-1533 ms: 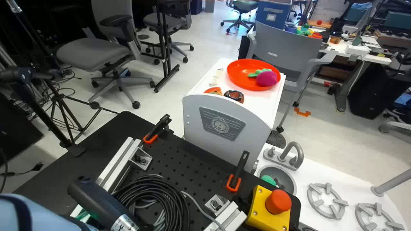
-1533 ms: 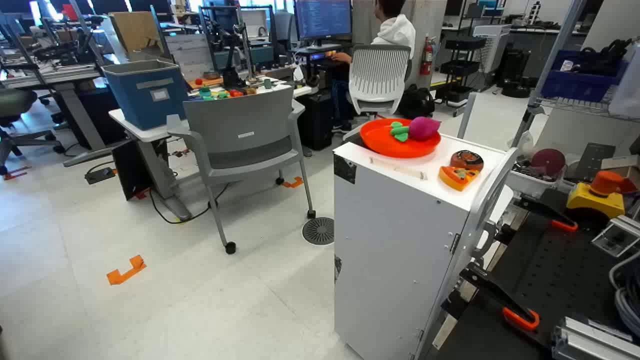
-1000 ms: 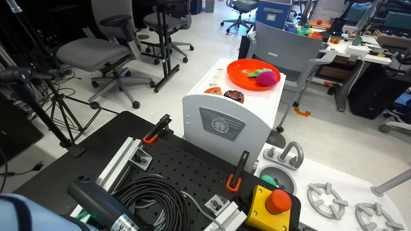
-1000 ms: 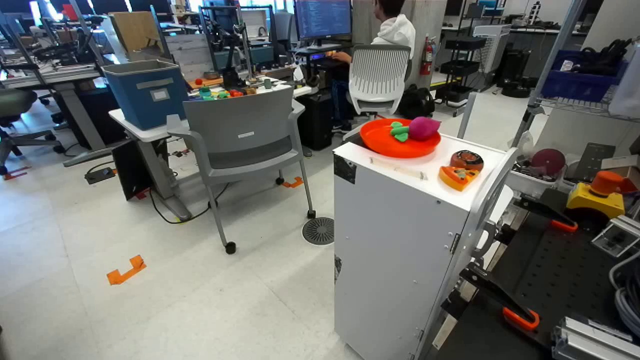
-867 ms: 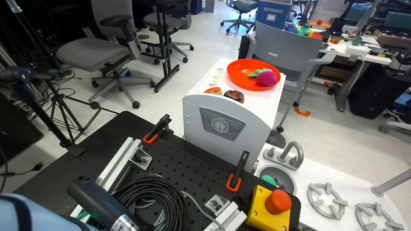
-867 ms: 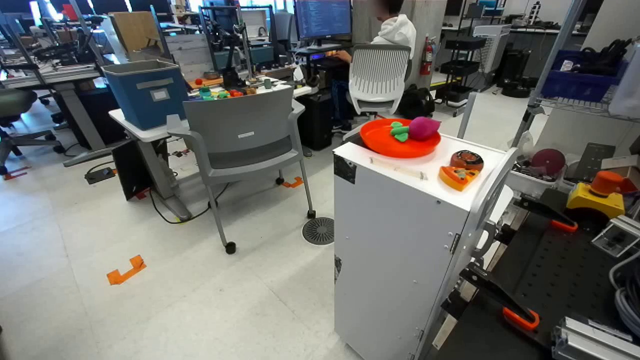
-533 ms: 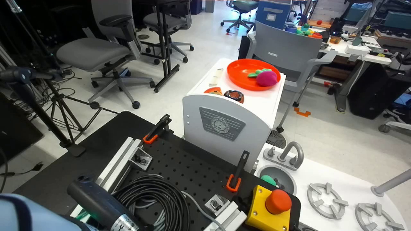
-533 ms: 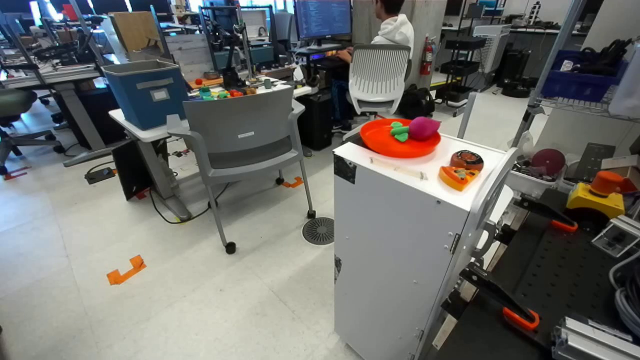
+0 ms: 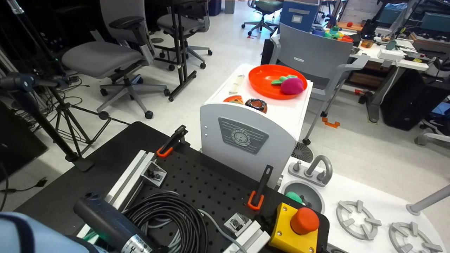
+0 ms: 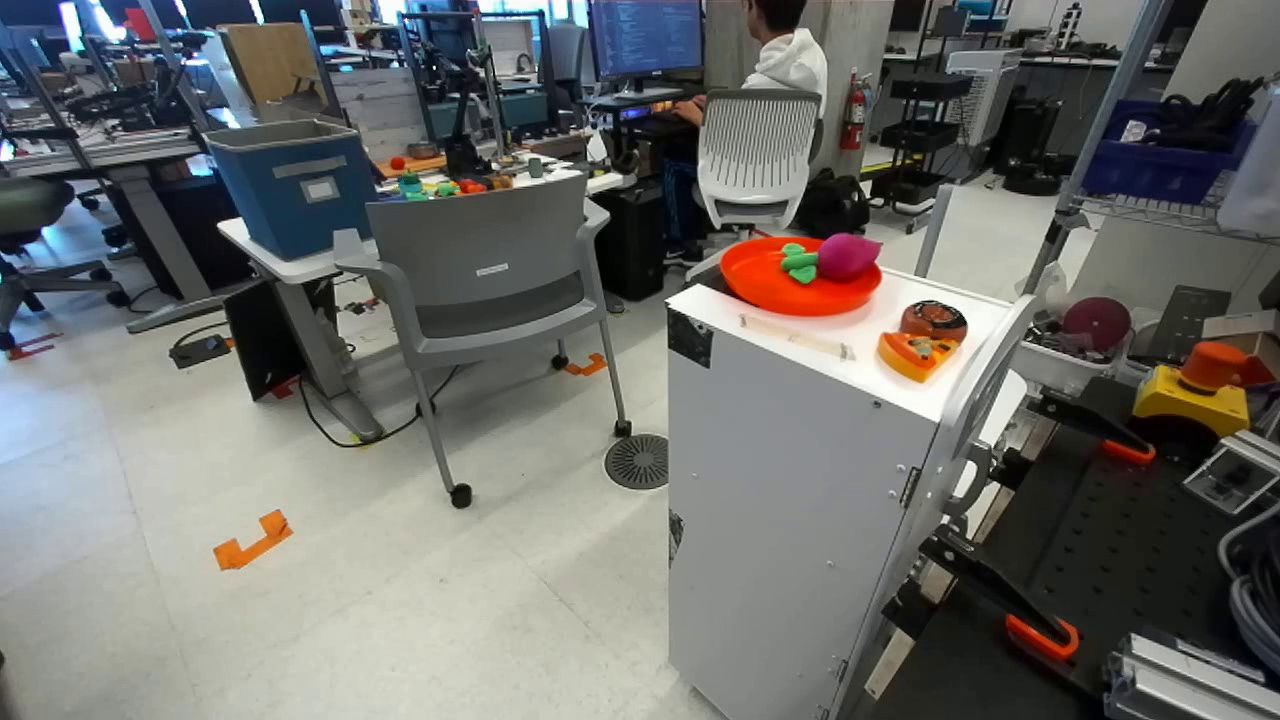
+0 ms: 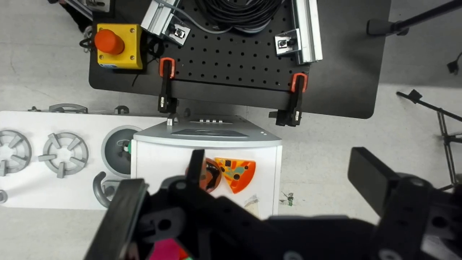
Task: Remove the tulip plush toy from the orange plate
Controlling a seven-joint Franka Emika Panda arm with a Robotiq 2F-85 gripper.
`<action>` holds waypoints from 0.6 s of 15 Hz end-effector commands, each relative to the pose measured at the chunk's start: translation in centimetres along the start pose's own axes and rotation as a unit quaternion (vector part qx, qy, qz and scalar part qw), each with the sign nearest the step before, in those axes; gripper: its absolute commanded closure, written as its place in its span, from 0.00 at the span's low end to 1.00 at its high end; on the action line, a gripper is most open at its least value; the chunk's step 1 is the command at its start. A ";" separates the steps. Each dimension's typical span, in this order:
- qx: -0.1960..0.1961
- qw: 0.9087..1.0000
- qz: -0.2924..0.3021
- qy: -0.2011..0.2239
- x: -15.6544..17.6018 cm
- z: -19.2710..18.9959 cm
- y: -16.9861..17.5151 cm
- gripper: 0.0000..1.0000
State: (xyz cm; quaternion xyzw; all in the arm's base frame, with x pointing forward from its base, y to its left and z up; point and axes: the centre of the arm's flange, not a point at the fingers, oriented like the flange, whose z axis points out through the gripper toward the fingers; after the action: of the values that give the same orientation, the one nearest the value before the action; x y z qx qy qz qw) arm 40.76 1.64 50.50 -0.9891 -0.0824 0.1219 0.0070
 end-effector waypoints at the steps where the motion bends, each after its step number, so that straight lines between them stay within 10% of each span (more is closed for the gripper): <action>1: 0.003 1.000 -0.001 0.000 0.0 0.0 0.2 0.00; 9: -0.007 0.999 0.049 0.011 0.5 0.1 -1.4 0.00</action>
State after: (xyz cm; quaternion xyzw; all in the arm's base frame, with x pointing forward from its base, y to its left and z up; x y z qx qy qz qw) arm 40.74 2.43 50.39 -0.9909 -0.0578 0.1214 0.0012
